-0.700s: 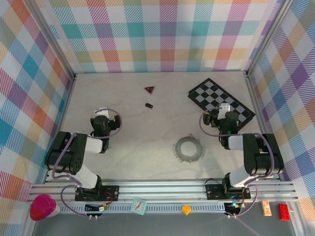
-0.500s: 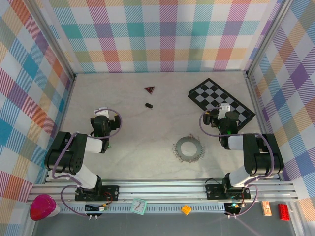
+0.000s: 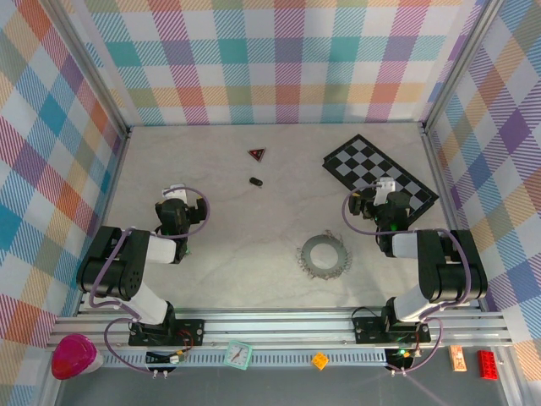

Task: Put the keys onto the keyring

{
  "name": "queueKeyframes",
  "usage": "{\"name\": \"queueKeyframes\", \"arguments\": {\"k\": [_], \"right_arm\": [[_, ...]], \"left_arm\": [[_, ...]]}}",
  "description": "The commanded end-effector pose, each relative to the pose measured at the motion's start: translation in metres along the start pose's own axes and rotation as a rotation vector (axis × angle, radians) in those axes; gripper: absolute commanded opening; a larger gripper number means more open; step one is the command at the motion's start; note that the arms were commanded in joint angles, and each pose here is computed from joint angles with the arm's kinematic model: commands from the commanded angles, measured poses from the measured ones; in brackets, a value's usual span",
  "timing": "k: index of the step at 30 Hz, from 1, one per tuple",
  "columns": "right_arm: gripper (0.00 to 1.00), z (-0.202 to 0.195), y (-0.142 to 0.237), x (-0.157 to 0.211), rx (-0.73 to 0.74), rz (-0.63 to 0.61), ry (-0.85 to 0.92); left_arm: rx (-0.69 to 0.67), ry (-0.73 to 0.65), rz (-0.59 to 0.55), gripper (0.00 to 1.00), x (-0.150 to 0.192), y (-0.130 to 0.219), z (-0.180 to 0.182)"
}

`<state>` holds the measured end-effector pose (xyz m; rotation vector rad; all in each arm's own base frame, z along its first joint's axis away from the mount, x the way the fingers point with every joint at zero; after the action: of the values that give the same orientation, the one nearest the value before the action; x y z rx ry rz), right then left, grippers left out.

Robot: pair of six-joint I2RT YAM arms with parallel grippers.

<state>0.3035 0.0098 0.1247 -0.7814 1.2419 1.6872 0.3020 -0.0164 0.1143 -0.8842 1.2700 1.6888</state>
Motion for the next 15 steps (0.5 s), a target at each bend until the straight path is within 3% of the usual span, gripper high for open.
{"name": "queueKeyframes", "arguments": {"k": [1,12,15], "right_arm": [[0.99,0.0017,-0.0024,-0.0074,-0.02,-0.013,-0.019],[0.99,0.0017,-0.0019,-0.0071,-0.022,-0.014,-0.017],[0.99,0.0042,0.0029,-0.013,-0.024,-0.017,-0.013]], "left_arm": [[-0.012,0.02,-0.025,1.0,-0.0063,-0.0006,0.0051],[-0.01,0.02,-0.031,1.0,-0.0062,0.0003,0.005],[0.055,-0.033,-0.056,1.0,-0.013,0.0061,-0.0018]]}}
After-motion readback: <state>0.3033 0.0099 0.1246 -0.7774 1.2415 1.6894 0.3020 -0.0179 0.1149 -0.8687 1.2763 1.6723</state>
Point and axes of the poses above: each hand's point on the last joint's axis, 136 mm out from that joint toward the fingers, its own y axis back along the fingers, its own z axis along the line the jaws close on, x = y × z, the point moved 10 cm from there along y, back along the fingers, and after that the axes turned 15 degrees about -y, right-handed, at the moved point
